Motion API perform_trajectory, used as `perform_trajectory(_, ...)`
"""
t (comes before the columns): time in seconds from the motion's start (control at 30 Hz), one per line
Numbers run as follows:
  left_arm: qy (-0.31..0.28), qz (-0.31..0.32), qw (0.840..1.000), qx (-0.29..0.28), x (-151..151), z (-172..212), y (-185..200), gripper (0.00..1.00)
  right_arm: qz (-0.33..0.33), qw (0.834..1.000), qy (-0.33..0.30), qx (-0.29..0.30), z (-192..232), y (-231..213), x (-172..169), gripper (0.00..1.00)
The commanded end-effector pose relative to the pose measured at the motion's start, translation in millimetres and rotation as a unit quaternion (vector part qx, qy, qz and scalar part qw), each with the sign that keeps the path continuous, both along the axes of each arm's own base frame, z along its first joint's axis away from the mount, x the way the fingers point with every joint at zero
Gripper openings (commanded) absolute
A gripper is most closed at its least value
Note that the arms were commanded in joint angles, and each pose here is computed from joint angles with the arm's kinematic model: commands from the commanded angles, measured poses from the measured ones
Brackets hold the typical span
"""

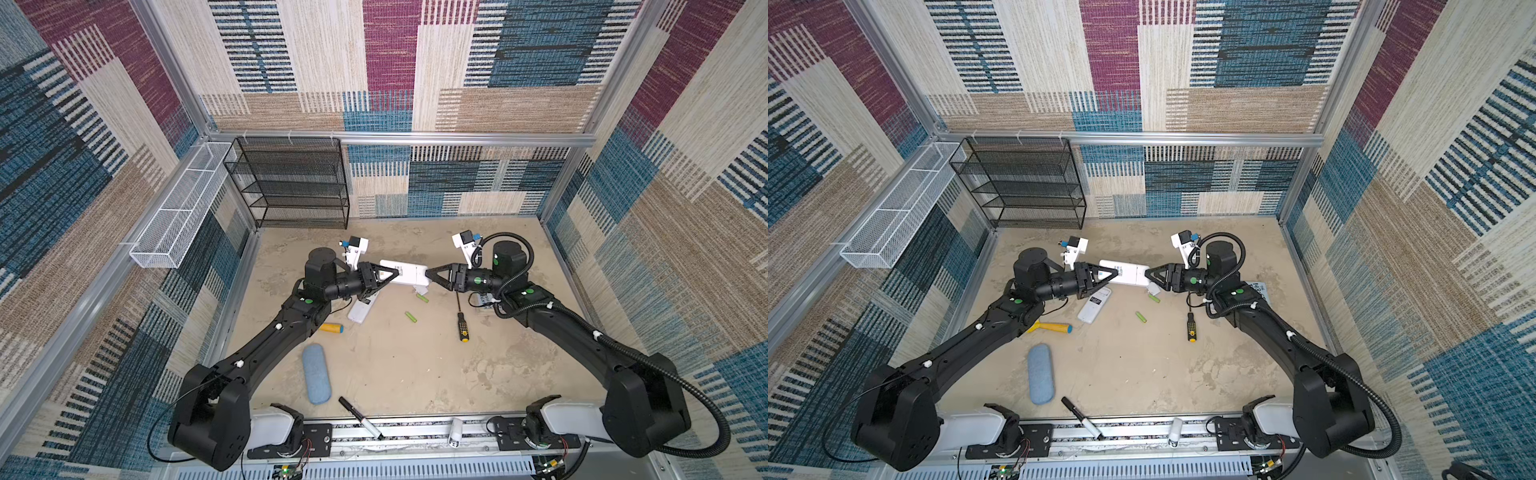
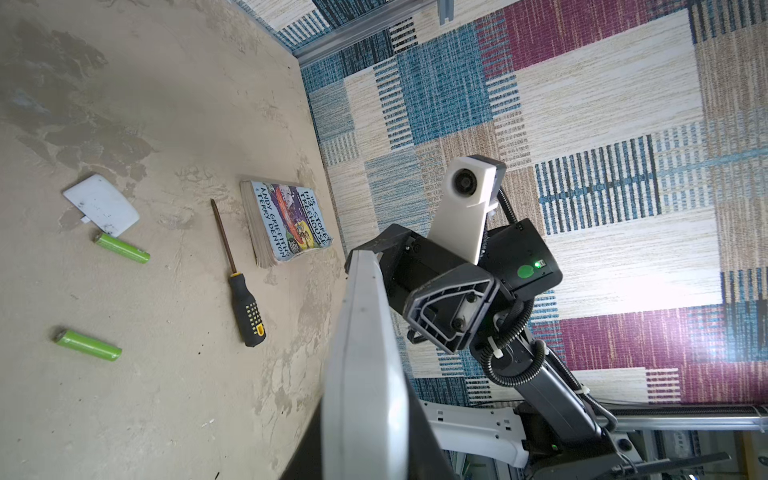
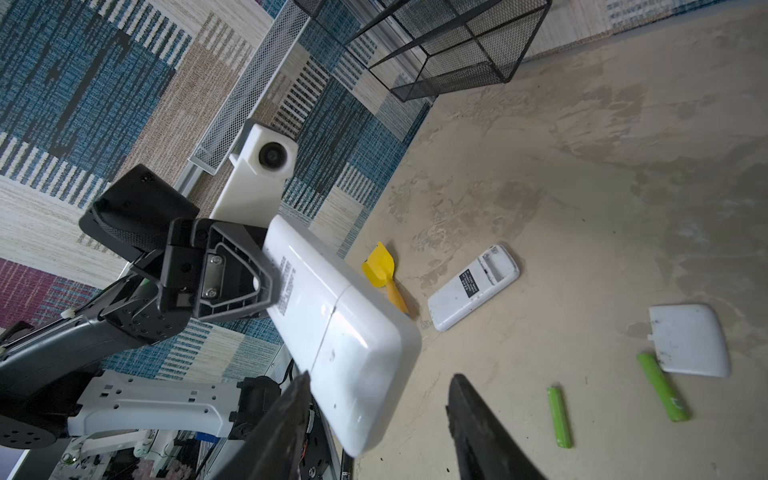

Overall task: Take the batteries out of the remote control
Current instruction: 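Open the right gripper and move it to the remote's battery-cover end, then grip the battery-cover end with the right gripper while the left holds the remote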

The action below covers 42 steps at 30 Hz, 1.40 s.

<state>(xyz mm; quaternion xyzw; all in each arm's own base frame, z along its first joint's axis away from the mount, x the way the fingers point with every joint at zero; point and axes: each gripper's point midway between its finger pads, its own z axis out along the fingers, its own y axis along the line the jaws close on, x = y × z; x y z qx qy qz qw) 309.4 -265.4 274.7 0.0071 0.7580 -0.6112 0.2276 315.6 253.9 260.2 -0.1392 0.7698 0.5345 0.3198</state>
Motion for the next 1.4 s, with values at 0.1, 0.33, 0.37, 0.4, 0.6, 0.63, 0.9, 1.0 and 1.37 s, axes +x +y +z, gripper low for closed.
perform_trajectory(0.1, -0.027, -0.007, 1.0, -0.014, -3, 13, -1, 0.05, 0.022, 1.0, -0.009, 0.01, 8, 13, 1, 0.54)
perform_trajectory(0.33, -0.028, -0.007, 1.0, -0.012, -3, 13, 0, 0.05, 0.026, 1.0, -0.004, 0.011, 6, 19, 3, 0.5)
perform_trajectory(0.37, -0.028, -0.006, 1.0, -0.012, -3, 14, 0, 0.05, 0.026, 1.0, -0.002, 0.012, 5, 19, 3, 0.49)
perform_trajectory(0.4, -0.027, -0.007, 1.0, -0.013, -4, 14, 0, 0.05, 0.026, 1.0, -0.001, 0.011, 4, 19, 3, 0.48)
perform_trajectory(0.6, -0.03, -0.004, 0.999, -0.016, -4, 17, 1, 0.04, 0.024, 1.0, 0.006, 0.011, -1, 19, 3, 0.45)
perform_trajectory(0.63, -0.032, -0.004, 0.999, -0.017, -4, 19, 1, 0.04, 0.025, 1.0, 0.008, 0.011, -2, 18, 2, 0.45)
perform_trajectory(0.9, -0.041, -0.004, 0.999, -0.029, -5, 30, 2, 0.04, 0.023, 0.999, 0.023, 0.018, -7, 14, 0, 0.44)
perform_trajectory(1.0, -0.042, -0.004, 0.999, -0.031, -5, 31, 2, 0.04, 0.022, 0.999, 0.024, 0.026, -5, 11, 0, 0.44)
perform_trajectory(1.37, -0.041, -0.005, 0.999, -0.033, -6, 30, 1, 0.04, 0.031, 0.999, 0.021, 0.038, 4, 13, 1, 0.45)
